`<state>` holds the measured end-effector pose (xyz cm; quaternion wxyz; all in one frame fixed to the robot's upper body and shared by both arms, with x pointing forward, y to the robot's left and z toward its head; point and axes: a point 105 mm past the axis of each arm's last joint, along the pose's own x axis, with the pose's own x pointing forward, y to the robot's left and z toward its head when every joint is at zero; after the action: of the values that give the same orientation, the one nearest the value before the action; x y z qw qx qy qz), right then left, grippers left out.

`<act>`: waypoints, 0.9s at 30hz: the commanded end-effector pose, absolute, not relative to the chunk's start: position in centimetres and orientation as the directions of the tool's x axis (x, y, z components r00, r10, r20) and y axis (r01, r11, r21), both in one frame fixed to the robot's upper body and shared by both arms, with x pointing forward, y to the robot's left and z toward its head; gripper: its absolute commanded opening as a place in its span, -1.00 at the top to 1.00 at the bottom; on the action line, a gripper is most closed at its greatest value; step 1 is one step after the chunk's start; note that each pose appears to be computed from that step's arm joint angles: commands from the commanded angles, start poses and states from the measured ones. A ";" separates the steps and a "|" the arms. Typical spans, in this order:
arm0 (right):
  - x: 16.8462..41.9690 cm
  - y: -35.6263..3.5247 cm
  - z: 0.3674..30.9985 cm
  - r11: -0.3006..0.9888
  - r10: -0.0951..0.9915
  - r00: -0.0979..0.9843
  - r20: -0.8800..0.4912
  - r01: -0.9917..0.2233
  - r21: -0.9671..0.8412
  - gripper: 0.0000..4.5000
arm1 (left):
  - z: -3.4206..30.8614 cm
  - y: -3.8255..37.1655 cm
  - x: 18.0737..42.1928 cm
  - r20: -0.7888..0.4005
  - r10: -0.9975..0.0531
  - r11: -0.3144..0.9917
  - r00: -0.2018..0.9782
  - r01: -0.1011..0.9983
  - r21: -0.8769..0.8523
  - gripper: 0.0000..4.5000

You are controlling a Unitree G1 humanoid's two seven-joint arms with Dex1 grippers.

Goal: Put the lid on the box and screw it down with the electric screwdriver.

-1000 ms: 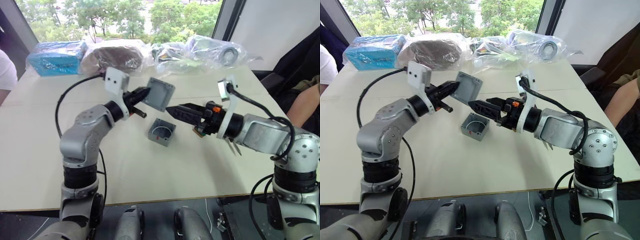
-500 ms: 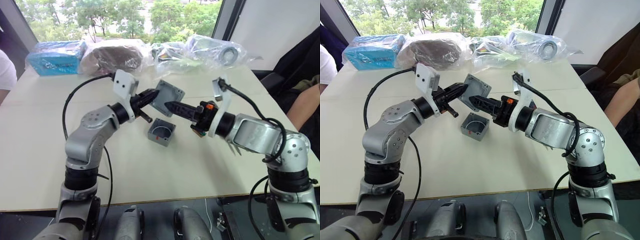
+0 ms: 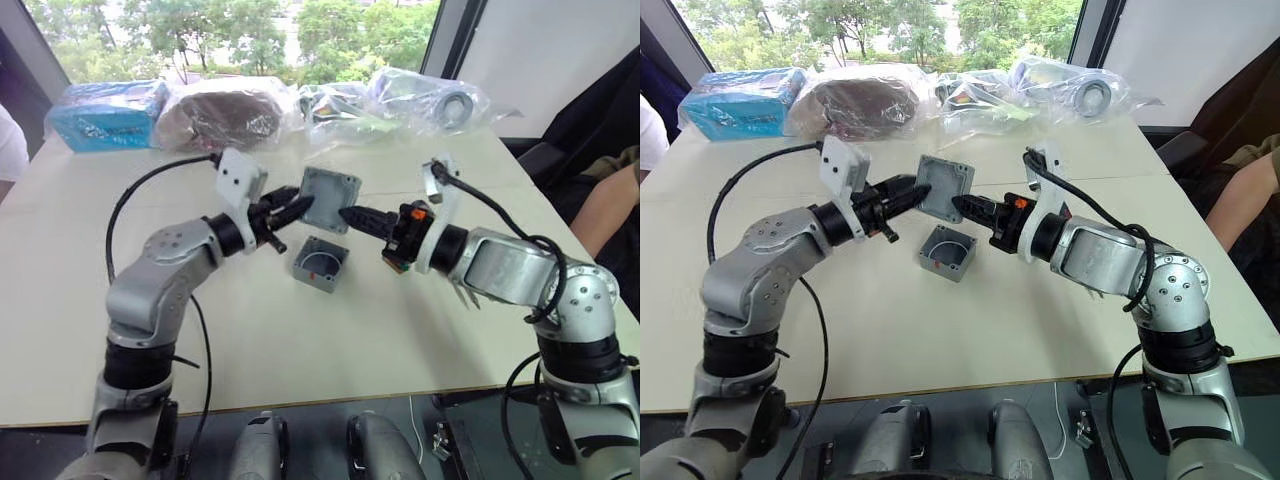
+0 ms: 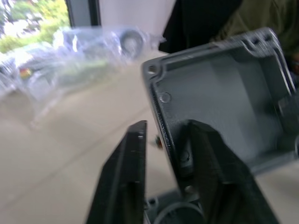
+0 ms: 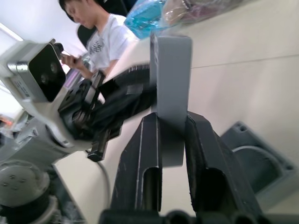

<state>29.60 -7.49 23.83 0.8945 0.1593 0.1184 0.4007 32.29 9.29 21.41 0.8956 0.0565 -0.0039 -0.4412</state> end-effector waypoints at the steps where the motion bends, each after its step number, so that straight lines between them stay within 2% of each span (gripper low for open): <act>1: 27.8 -6.7 25.7 0.585 0.799 0.599 -0.064 -0.796 -0.156 0.93 | 21.8 11.0 31.5 -0.124 -0.834 0.517 0.537 0.840 0.163 -0.44; 4: 28.6 -7.1 24.4 0.500 0.803 0.592 -0.075 -0.736 -0.456 0.93 | 22.7 13.5 31.3 -0.189 -0.854 0.455 0.486 0.871 0.183 -0.95; 7: 29.5 -7.4 24.3 0.442 0.816 0.578 -0.027 -0.652 -0.616 0.93 | 22.7 15.1 30.9 -0.258 -0.863 0.395 0.434 0.898 0.193 -0.98; 10: 30.3 -7.0 24.0 0.277 0.850 0.527 -0.007 -0.459 -0.844 0.93 | 22.1 17.2 29.7 -0.372 -0.863 0.284 0.342 0.937 0.201 -0.98; 12: 30.4 -6.5 23.6 0.179 0.877 0.481 -0.004 -0.333 -0.926 0.93 | 22.0 18.1 29.7 -0.410 -0.854 0.255 0.321 0.944 0.208 -0.98; 15: 29.9 -5.7 22.5 0.037 0.923 0.385 -0.011 -0.119 -0.992 0.93 | 21.8 19.1 29.8 -0.447 -0.841 0.229 0.305 0.949 0.217 -0.98; 19: 29.6 -4.8 20.7 -0.048 0.959 0.281 -0.031 0.055 -0.997 0.93 | 21.6 19.8 29.8 -0.474 -0.834 0.202 0.282 0.956 0.214 -0.98; 24: 29.9 -4.6 19.3 -0.060 0.979 0.200 -0.035 0.121 -0.991 0.93 | 21.5 20.0 29.9 -0.482 -0.835 0.181 0.266 0.960 0.215 -0.98; 27: 31.3 -5.4 18.7 -0.063 0.977 0.212 -0.030 0.147 -0.987 0.93 | 21.5 19.7 29.9 -0.480 -0.838 0.165 0.257 0.960 0.226 -0.98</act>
<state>30.61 -4.94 17.10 0.5011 -0.5972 -0.4405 0.4452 29.97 19.99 20.49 0.7597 0.2258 0.1395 -0.5936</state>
